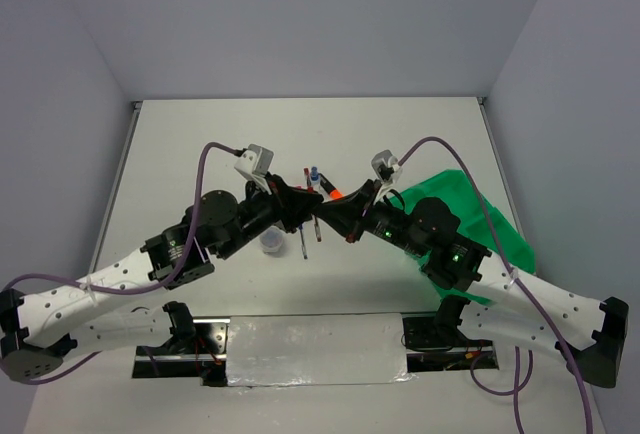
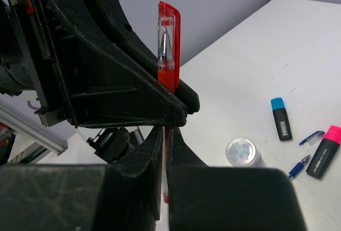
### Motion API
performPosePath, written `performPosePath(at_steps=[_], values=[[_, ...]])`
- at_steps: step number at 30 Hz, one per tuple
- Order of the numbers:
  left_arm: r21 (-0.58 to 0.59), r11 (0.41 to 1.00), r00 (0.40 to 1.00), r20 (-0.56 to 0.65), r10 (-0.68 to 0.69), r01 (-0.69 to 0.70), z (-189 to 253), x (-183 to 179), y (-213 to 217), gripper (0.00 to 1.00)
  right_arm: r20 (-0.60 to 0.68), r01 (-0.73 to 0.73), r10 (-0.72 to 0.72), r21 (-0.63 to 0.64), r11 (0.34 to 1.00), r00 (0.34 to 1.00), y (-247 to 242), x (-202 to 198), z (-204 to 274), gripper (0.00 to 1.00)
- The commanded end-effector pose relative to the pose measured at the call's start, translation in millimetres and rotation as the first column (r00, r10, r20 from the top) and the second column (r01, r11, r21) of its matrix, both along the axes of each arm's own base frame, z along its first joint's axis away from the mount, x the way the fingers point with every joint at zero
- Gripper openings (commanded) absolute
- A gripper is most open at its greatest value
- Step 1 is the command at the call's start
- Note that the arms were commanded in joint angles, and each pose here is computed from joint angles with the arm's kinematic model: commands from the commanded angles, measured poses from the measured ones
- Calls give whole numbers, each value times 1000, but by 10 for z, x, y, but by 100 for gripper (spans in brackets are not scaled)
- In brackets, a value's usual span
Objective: Sort the stationery into containers
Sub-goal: Close the pen cap on the pen.
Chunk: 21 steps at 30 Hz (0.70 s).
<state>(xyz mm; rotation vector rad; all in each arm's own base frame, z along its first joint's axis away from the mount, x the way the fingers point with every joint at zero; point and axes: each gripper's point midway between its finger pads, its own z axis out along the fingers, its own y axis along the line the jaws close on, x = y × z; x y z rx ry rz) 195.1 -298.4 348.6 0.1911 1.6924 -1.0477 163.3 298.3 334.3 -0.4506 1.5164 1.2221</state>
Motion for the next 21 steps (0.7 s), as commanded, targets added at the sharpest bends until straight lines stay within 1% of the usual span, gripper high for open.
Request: performPosePath(at_steps=[1,2,3,4,6,8,11,15,16,17,19,21], values=[[-42,999,999,52,-10,12,248,-42,41,0,101,-74,67,68,995,993,19,-145,359,0],[-47,999,998,64,-15,18,282,-58,52,0,109,-102,95,60,993,989,36,-192,352,3],[-46,999,997,69,-23,26,281,-70,50,0,120,-109,102,49,993,988,45,-199,343,24],[-48,998,997,76,-33,37,295,-89,49,0,115,-113,109,32,993,987,60,-198,304,38],[-54,997,994,95,-48,53,338,-120,52,0,101,-123,122,9,992,987,97,-195,232,53],[-58,995,990,114,-80,87,354,-176,38,0,97,-147,145,8,989,985,128,-223,198,57],[-73,989,983,143,-119,130,384,-246,16,0,89,-161,159,16,987,983,164,-230,177,58],[-100,979,971,178,-159,178,437,-331,-2,0,108,-192,187,34,981,976,190,-276,239,57],[-99,978,971,177,-162,181,432,-336,-10,0,111,-191,187,34,981,976,191,-271,245,56],[-96,979,971,176,-163,181,430,-330,-14,0,115,-195,189,38,980,975,189,-282,268,52],[-85,979,970,172,-170,186,421,-330,-34,0,129,-194,187,47,980,974,178,-288,305,46],[-71,978,968,170,-183,197,390,-339,-64,0,142,-195,185,58,979,973,169,-293,326,45]])
